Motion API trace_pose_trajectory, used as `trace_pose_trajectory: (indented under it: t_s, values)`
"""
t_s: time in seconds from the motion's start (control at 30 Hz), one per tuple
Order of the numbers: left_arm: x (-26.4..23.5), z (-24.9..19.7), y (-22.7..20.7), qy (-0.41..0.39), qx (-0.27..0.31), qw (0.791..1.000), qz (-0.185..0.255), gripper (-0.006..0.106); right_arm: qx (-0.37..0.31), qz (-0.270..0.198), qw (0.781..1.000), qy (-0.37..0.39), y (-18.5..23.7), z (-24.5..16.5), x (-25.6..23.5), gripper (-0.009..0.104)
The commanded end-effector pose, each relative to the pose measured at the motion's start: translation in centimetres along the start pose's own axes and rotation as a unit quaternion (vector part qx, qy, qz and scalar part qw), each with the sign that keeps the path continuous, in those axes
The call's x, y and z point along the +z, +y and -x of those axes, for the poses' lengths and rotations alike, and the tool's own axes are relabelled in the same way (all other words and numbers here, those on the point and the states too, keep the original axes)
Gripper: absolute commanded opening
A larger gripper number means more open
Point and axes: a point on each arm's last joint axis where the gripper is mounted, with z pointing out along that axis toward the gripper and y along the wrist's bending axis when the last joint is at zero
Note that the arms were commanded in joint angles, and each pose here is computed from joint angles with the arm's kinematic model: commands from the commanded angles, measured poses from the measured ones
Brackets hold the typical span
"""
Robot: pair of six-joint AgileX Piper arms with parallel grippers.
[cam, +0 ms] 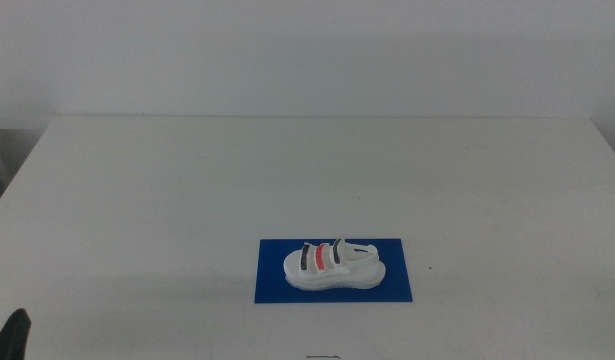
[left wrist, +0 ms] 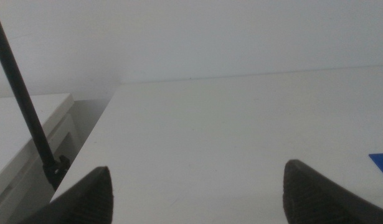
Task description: Use one arm to grab the shoe from the table and place it on the mat.
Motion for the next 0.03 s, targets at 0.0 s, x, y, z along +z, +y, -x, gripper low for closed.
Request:
trace_pose_trajectory:
  t_s: [0.0]
  values:
    - [-0.23,0.97,0.05,-0.054,-0.012,0.998,0.002,0.094,-0.007,-0.004,0.998,-0.056,-0.09,1.4,-0.31,0.094]
